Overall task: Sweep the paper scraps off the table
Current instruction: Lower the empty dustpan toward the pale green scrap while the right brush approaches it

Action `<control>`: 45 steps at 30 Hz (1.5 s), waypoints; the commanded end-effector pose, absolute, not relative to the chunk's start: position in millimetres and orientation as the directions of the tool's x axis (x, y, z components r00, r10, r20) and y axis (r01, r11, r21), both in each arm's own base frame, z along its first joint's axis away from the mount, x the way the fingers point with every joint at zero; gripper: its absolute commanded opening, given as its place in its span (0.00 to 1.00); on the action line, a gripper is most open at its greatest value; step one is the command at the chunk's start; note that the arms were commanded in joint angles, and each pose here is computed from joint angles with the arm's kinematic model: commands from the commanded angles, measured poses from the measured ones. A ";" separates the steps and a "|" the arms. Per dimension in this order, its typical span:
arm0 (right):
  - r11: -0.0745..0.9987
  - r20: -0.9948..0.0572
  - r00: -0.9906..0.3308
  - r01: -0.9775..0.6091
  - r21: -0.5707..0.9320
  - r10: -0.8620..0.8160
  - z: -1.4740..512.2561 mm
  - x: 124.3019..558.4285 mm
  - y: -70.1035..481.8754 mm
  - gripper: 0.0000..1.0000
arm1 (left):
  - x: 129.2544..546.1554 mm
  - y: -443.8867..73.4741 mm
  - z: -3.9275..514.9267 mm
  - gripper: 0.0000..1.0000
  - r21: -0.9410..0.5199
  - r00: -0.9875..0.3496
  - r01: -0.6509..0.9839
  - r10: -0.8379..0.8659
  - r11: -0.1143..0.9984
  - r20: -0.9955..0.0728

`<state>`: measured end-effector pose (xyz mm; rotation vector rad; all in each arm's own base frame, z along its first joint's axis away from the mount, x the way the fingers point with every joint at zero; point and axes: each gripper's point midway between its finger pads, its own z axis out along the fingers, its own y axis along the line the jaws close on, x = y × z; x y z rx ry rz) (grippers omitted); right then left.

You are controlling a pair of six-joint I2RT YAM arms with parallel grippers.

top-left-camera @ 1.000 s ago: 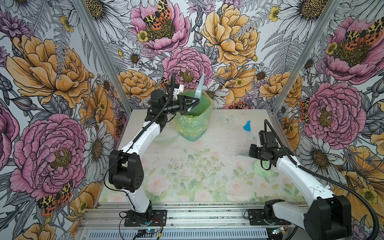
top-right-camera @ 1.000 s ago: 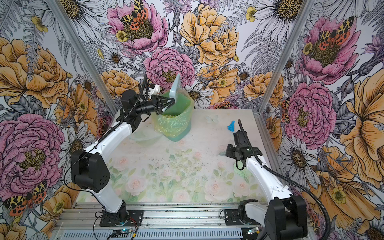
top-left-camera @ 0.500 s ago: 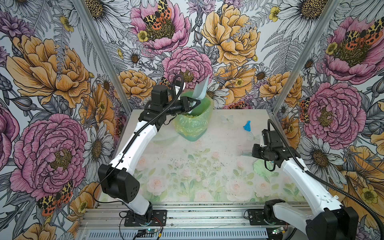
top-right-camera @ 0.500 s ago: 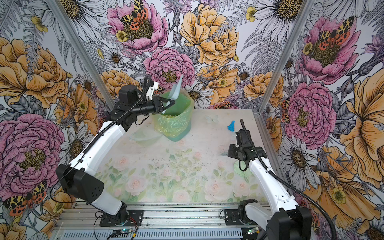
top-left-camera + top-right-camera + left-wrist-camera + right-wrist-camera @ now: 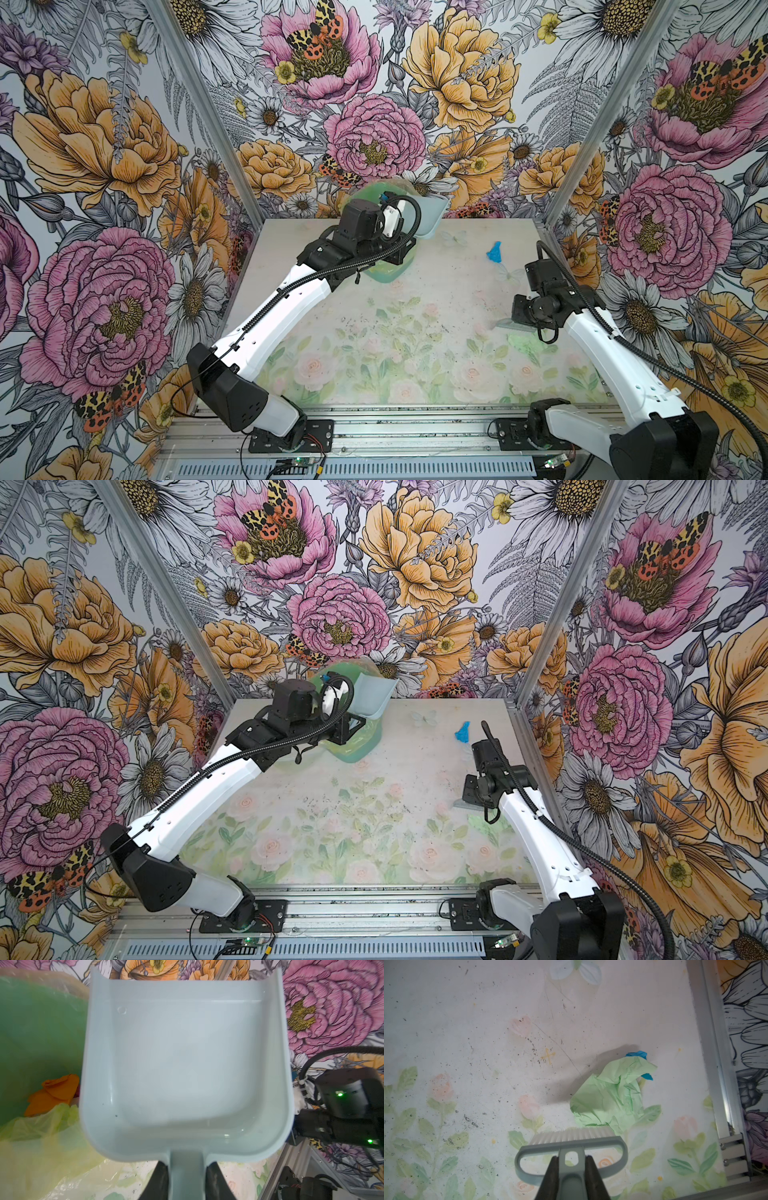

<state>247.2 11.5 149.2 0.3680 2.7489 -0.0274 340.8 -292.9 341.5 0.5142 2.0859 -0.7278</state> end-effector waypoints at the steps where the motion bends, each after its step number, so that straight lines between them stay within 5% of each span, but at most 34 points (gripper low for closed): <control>1: 0.947 -0.340 -0.895 0.319 -0.038 0.288 141.5 243.9 -2.2 0.00 | 337.3 -292.6 331.7 0.23 -0.195 -0.509 0.591 0.174 0.783 -0.843; 11: 0.957 -0.311 -0.913 0.289 -0.035 0.265 119.9 273.0 -2.2 0.00 | 308.7 -335.6 285.9 0.23 -0.185 -0.553 0.646 0.286 0.741 -0.783; 26: 0.930 -0.362 -0.898 0.121 0.347 0.252 140.0 379.8 69.7 0.00 | 299.4 -332.6 268.0 0.22 -0.228 -0.606 0.622 0.276 0.749 -0.747; 33: 0.896 -0.413 -0.872 0.062 0.440 0.263 177.0 386.6 84.4 0.00 | 299.2 -331.7 256.2 0.22 -0.218 -0.615 0.619 0.293 0.755 -0.732; 39: 0.917 -0.506 -0.813 0.083 0.391 0.289 205.8 375.6 65.2 0.00 | 297.5 -336.3 243.6 0.22 -0.210 -0.622 0.629 0.322 0.748 -0.714; 45: 0.928 -0.594 -0.713 0.273 0.253 0.372 216.4 367.4 13.6 0.00 | 294.8 -341.1 229.9 0.22 -0.205 -0.628 0.642 0.353 0.739 -0.694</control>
